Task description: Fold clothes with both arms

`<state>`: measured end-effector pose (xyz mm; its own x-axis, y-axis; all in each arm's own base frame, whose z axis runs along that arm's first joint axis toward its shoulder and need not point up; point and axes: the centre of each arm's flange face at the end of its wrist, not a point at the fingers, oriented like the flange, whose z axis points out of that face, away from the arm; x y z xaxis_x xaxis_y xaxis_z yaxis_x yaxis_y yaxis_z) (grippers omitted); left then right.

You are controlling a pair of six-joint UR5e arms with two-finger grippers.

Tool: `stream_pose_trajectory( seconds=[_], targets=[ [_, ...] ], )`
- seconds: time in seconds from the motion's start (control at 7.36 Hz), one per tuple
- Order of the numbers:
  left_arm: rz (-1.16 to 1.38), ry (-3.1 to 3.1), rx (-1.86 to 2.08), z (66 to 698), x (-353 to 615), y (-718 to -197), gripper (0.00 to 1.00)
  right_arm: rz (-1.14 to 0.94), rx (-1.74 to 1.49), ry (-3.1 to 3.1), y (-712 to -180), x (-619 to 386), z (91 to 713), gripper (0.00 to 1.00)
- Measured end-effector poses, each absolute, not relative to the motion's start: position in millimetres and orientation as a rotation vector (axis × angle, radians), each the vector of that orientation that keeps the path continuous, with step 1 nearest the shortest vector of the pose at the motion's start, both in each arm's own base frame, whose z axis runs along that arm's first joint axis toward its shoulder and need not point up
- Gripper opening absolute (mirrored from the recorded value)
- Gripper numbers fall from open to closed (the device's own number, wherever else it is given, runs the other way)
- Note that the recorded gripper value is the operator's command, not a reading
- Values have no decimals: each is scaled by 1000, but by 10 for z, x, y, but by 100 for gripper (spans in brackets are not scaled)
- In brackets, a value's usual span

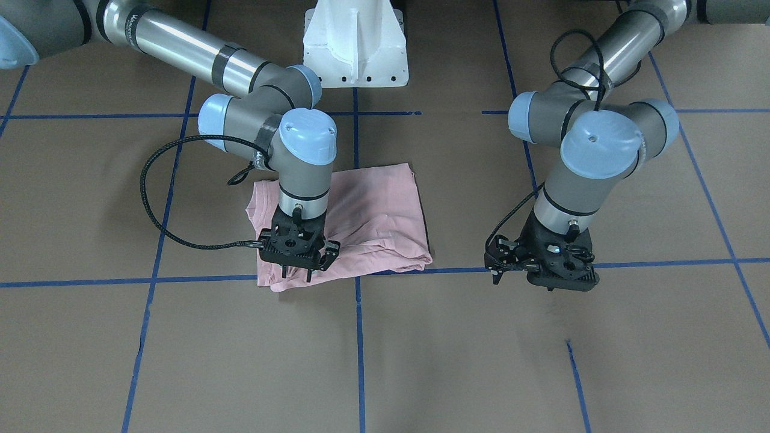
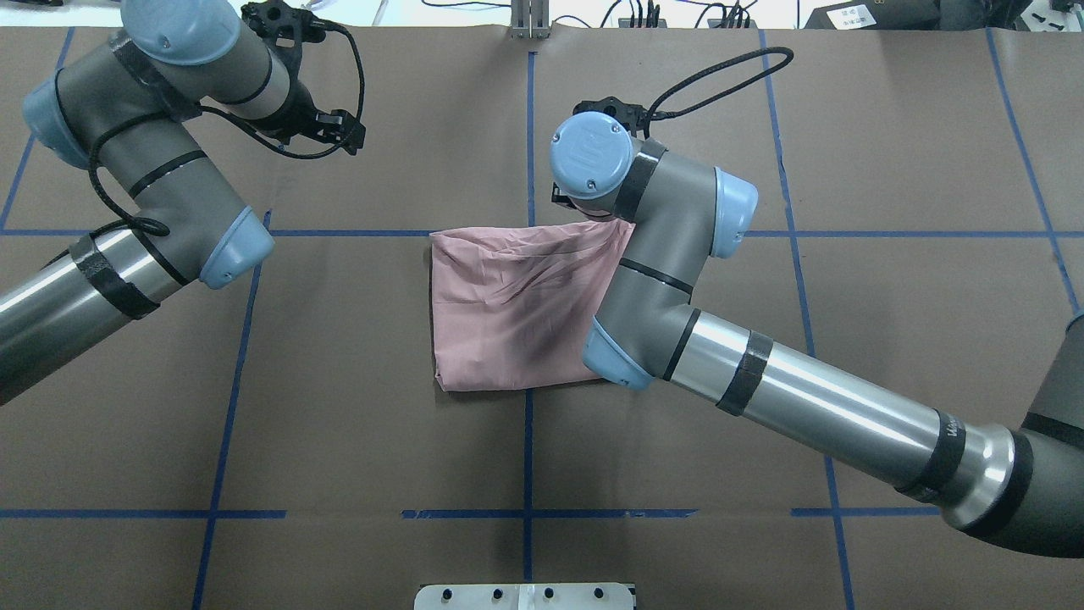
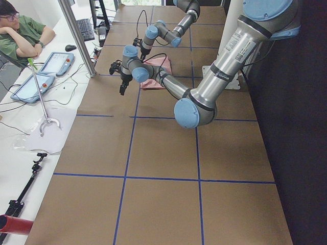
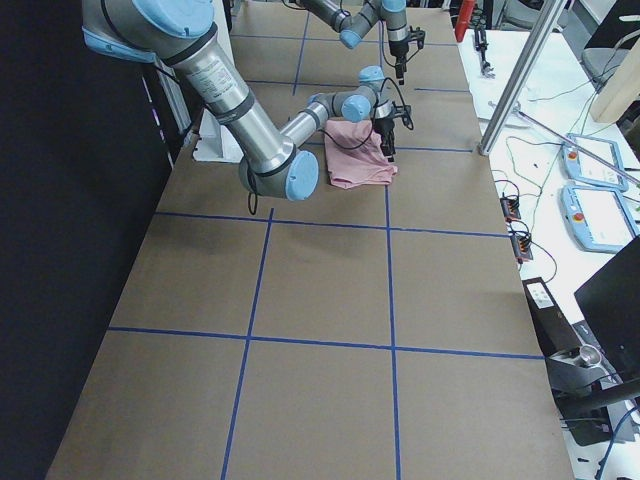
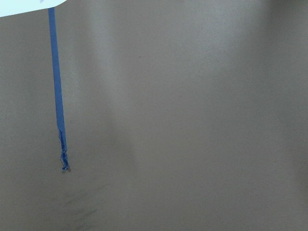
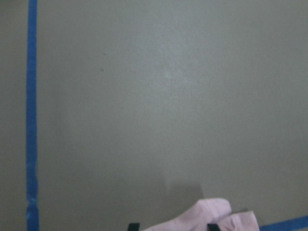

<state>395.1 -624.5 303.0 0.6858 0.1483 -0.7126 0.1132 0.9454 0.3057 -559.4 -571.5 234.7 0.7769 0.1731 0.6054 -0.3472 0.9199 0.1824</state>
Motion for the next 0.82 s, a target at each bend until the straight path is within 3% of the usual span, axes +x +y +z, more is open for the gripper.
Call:
stream_pose_trajectory(
  seconds=[0.14, 0.27, 0.41, 0.54, 0.82],
  targets=[
    [-22, 854, 302, 2913, 4188, -6067, 100, 233, 277, -644, -5908, -5372, 2276, 100],
    [-78, 897, 246, 2729, 4528, -5832, 91, 172, 259, -671, -6134, -5064, 2250, 100],
    [-147, 932, 191, 2546, 4840, -5614, 64, 135, 249, -688, -6299, -4813, 2265, 100],
    [-231, 956, 140, 2399, 5098, -5424, 56, 115, 245, -694, -6391, -4660, 2307, 100],
    [-335, 971, 75, 2298, 5370, -5220, 55, 103, 245, -697, -6425, -4563, 2361, 100]
  ],
)
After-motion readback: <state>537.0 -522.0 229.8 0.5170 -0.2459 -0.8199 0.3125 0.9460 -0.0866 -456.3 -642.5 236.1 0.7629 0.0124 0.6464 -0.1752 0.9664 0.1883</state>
